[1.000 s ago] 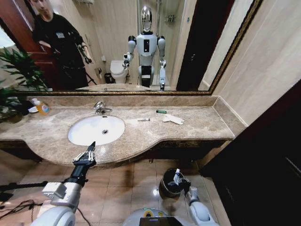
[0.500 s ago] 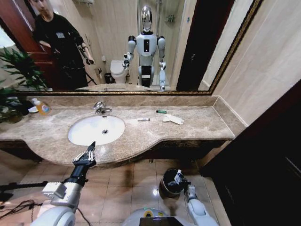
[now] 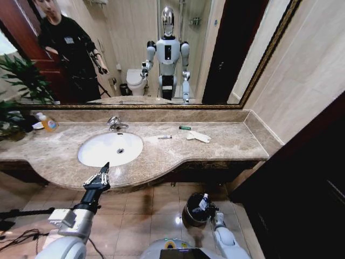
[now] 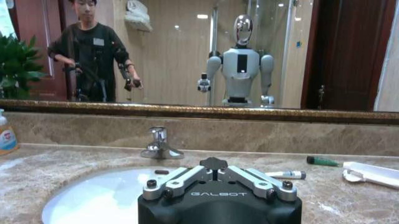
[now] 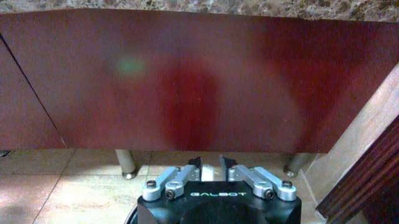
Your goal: Pick up the trash from the sink and place it in the trash bin.
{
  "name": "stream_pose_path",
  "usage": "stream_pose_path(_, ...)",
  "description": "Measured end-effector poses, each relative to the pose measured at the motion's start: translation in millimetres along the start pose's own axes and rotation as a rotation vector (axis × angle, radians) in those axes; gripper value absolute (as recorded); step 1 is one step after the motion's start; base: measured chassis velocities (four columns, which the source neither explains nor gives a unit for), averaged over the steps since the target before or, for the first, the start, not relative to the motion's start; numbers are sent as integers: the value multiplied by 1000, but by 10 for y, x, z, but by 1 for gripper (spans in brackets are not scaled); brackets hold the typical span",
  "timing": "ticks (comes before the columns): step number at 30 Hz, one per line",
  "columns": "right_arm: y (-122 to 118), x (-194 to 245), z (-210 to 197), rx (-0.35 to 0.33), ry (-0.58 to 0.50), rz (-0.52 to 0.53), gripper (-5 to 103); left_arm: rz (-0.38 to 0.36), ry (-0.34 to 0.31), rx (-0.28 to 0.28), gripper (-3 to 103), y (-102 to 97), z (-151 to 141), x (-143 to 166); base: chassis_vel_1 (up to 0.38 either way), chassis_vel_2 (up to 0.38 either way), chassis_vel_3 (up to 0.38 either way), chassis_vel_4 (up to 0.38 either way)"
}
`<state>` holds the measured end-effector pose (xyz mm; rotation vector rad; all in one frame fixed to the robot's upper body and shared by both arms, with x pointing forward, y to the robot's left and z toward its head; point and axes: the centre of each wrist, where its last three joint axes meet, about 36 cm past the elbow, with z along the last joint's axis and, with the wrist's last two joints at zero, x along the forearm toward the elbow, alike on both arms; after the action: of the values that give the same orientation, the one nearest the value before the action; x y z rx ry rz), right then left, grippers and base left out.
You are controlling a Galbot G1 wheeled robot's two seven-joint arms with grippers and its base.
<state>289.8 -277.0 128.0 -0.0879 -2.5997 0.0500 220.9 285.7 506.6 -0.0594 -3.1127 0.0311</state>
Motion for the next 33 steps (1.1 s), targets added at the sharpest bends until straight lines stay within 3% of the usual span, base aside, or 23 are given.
stream_pose_path(5, 3, 5, -6, 12, -7, -3, 41, 0, 0, 0, 0, 0, 0, 0, 0, 0, 0, 0)
stream_pose_path(7, 5, 7, -11, 15, -9, -4, 41, 0, 0, 0, 0, 0, 0, 0, 0, 0, 0, 0)
stream_pose_path(8, 13, 14, -16, 17, -12, -6, 51, 0, 0, 0, 0, 0, 0, 0, 0, 0, 0, 0)
stream_pose_path(11, 25, 37, -7, 22, -12, -8, 57, 0, 0, 0, 0, 0, 0, 0, 0, 0, 0, 0)
stream_pose_path(16, 27, 72, 27, 43, -13, -13, 79, 0, 0, 0, 0, 0, 0, 0, 0, 0, 0, 0)
stream_pose_path(17, 27, 72, 27, 43, -13, -13, 79, 0, 0, 0, 0, 0, 0, 0, 0, 0, 0, 0)
stream_pose_path(19, 66, 88, 16, 42, -19, -17, 99, 0, 0, 0, 0, 0, 0, 0, 0, 0, 0, 0)
stream_pose_path(33, 70, 192, -80, 46, -40, -15, 100, 0, 0, 0, 0, 0, 0, 0, 0, 0, 0, 0)
